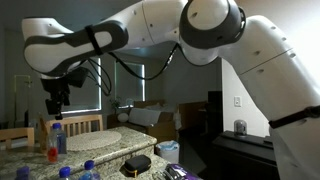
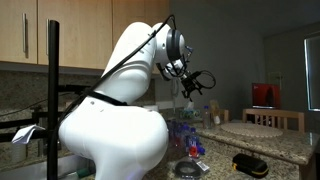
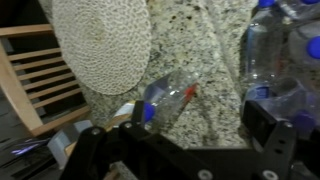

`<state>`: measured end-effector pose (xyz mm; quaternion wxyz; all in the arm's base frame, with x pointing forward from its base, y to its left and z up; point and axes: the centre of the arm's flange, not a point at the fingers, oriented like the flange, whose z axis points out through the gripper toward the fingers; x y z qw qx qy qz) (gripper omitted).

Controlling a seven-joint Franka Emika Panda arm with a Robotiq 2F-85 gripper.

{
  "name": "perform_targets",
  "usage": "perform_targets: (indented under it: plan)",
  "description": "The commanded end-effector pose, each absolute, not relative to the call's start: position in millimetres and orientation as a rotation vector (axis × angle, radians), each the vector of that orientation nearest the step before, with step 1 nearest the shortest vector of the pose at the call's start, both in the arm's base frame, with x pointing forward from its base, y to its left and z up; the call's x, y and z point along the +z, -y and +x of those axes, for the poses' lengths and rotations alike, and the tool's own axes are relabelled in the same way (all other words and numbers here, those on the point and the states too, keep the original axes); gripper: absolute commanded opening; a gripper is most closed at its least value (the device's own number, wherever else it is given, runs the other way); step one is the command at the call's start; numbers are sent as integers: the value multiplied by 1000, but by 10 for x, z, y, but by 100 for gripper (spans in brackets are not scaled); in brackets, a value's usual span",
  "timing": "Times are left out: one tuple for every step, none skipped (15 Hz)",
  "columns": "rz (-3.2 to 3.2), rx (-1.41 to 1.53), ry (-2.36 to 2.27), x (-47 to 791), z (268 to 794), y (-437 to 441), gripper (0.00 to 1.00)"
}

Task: Move the cable and the empty bottle to the front.

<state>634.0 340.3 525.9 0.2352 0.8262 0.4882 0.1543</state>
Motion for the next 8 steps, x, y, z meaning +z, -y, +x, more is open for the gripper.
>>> perform_targets:
  plan:
    - [2222,563,-1131,5267,7112,-3644,100]
    - [2261,587,-1081,5159,7179,-3634,100]
    - [2288,609,-1042,5089,7248,-3631,100]
    - [2330,637,-1011,5010,7314,-3614,100]
    - [2357,661,-977,4966,7389,-3588,100]
    - [2393,691,-940,4943,7453,-3559,100]
    - [2427,726,-882,4952,7502,-3506,100]
    - [2459,758,-833,5036,7533,-3405,100]
